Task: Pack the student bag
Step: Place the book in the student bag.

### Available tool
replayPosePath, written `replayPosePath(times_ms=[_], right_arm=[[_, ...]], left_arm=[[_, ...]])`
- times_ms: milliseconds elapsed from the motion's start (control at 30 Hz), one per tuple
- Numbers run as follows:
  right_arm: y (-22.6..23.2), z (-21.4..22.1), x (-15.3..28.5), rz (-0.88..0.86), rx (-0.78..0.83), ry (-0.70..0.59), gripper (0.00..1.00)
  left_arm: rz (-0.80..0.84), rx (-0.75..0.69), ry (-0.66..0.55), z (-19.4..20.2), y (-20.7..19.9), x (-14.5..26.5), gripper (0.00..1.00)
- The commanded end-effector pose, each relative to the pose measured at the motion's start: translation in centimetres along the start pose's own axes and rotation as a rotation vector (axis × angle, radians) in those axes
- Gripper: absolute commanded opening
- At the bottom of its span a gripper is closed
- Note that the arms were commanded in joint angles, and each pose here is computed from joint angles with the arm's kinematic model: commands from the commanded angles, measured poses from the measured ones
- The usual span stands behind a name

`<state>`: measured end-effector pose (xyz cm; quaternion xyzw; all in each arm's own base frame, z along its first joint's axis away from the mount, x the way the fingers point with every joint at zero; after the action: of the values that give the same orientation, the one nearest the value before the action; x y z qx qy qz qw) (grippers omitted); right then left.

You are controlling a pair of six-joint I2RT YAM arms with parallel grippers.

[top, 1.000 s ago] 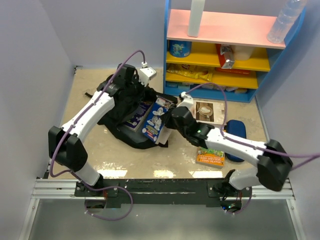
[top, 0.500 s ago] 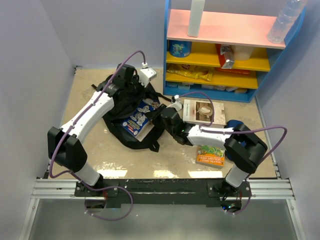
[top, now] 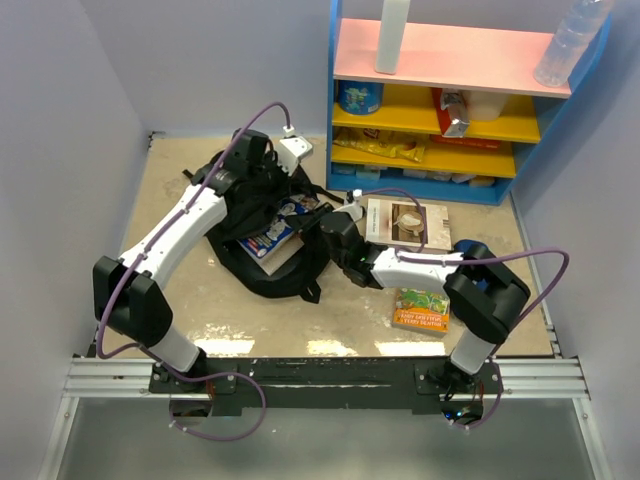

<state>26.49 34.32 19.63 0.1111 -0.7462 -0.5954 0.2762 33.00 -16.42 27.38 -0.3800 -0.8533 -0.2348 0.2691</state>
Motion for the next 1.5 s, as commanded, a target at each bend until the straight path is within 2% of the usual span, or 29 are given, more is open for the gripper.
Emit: replayPosePath(times_ms=[0,67,133,233,267,333,433,467,533,567,633,667,733,833,867,933,967,1033,1233,1333,1400,1433,1467], right_arm=[[5.5,-1.1,-0.7,-0.208,-0.138,-0.116,0.00],[6.6,-0.6,-1.8,-0.214,-0.137,-0.129,0.03],[5.3,0.5,-3.5,-0.167,-0.104,-0.131,0.07],[4.4,2.0,-5.5,-0.144,-0.096,-0.109,0.25],[4.8,2.5,-5.9,-0.164,-0.090,-0.073,0.37],[3.9,3.3,-6.7,-0.132,-0.063,-0.040,0.45],[3.6,3.5,-6.0,-0.138,-0.034,-0.023,0.63],[3.9,3.4,-5.7,-0.154,-0.020,-0.020,0.74],[3.9,3.1,-5.2,-0.129,0.006,-0.025,0.80],[4.2,2.9,-4.7,-0.126,0.027,-0.025,0.86],[3.4,2.7,-3.8,-0.079,0.070,-0.012,0.86],[4.2,2.1,-3.0,-0.091,0.088,-0.029,0.84],[3.0,1.6,-1.9,-0.034,0.139,-0.031,0.81],[2.1,0.7,0.3,0.021,0.197,-0.032,0.67],[2.2,0.3,0.9,0.023,0.218,-0.047,0.50],[2.1,-0.3,2.1,0.026,0.238,-0.059,0.26],[2.1,-0.5,2.3,0.030,0.267,-0.080,0.10],[1.8,-0.7,3.0,0.047,0.279,-0.101,0.00],[3.0,1.6,2.1,0.024,0.347,-0.032,0.00],[1.0,2.9,0.5,0.104,0.372,0.034,0.00],[0.7,1.3,1.0,0.155,0.372,-0.013,0.00],[-0.4,0.1,1.6,0.184,0.379,-0.067,0.06],[1.1,-2.2,2.7,0.146,0.348,-0.121,0.28]], left_arm=[[-0.018,-0.015,-0.162,-3.1,0.0,2.4,0.00],[-0.018,0.004,-0.157,-3.4,0.1,2.5,0.00],[-0.008,0.017,-0.164,-3.6,0.0,2.7,0.00],[0.006,0.028,-0.173,-3.7,-0.2,2.7,0.00],[0.009,0.030,-0.177,-3.8,-0.2,2.8,0.00],[0.009,0.033,-0.174,-3.8,-0.2,2.6,0.00],[0.005,0.030,-0.166,-3.6,-0.1,2.4,0.00],[0.005,0.032,-0.164,-3.5,-0.1,2.2,0.00],[0.005,0.029,-0.164,-3.4,-0.1,2.2,0.00],[0.001,0.029,-0.165,-3.4,-0.1,2.1,0.00],[-0.008,0.024,-0.163,-3.3,0.1,2.1,0.00],[-0.013,0.023,-0.162,-3.3,0.1,2.1,0.00],[-0.021,0.015,-0.162,-3.4,0.2,2.2,0.00],[-0.028,0.011,-0.160,-3.2,0.3,2.2,0.00],[-0.028,0.014,-0.157,-3.1,0.3,2.1,0.00],[-0.032,0.015,-0.157,-3.1,0.5,2.1,0.00],[-0.037,0.015,-0.160,-3.2,0.6,2.2,0.00],[-0.039,0.021,-0.164,-3.3,0.6,2.2,0.00],[-0.047,0.027,-0.166,-3.4,0.8,2.4,0.00],[-0.051,0.025,-0.161,-3.3,0.9,2.3,0.00],[-0.053,0.028,-0.153,-3.0,1.0,2.2,0.00],[-0.053,0.029,-0.148,-2.9,1.1,2.1,0.00],[-0.046,0.033,-0.144,-2.6,1.0,1.9,0.00]])
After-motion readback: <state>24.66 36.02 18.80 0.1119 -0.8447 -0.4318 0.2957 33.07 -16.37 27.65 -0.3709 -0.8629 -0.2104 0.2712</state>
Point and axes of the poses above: each gripper's point midway between its finger pads, its own x axis back along the fingers, its own y axis along the line the jaws close on, z = x × y, the point moved 9 cm from there along x, back along the fingers, and after that the axes turned 9 degrees about -x, right-handed, at the moved point
